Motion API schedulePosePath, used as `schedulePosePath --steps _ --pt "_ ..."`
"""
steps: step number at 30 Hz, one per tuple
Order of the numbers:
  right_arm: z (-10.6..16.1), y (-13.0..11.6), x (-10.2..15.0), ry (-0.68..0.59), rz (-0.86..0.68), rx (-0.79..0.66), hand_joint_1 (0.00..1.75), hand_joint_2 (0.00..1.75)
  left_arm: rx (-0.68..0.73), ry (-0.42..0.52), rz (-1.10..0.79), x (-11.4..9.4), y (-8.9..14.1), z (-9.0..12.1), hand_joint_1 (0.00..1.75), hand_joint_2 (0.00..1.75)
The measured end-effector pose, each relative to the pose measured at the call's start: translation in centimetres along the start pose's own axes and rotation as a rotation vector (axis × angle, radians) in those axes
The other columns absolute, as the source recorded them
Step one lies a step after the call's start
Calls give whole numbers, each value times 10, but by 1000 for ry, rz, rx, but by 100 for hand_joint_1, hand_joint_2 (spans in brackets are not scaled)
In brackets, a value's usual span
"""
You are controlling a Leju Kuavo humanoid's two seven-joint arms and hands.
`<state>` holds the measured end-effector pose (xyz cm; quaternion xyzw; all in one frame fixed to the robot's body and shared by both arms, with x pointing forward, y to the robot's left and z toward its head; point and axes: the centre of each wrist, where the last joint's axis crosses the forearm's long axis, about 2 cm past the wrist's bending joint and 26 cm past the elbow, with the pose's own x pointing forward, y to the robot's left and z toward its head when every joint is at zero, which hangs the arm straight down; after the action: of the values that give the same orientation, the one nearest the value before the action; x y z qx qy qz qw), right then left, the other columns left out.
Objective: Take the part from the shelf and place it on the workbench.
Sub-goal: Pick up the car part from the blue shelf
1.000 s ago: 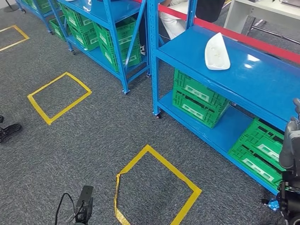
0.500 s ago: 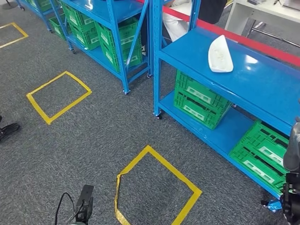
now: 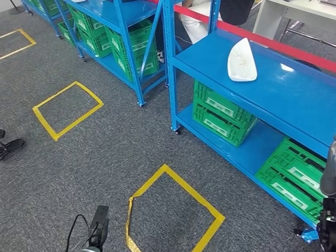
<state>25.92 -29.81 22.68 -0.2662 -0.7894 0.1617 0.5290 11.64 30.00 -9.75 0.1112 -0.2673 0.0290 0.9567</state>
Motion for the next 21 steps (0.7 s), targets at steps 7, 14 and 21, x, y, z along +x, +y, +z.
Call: schedulePosePath --steps 7,14,21 --pt "0 0 0 -2 2 7 0 0 0 4 1 -2 0 1 0 0" --pt "0 0 1 -14 9 6 0 0 -1 0 2 0 -1 0 0 0" --pt "0 0 1 -13 11 9 0 0 -5 3 2 -2 -1 1 0 0"
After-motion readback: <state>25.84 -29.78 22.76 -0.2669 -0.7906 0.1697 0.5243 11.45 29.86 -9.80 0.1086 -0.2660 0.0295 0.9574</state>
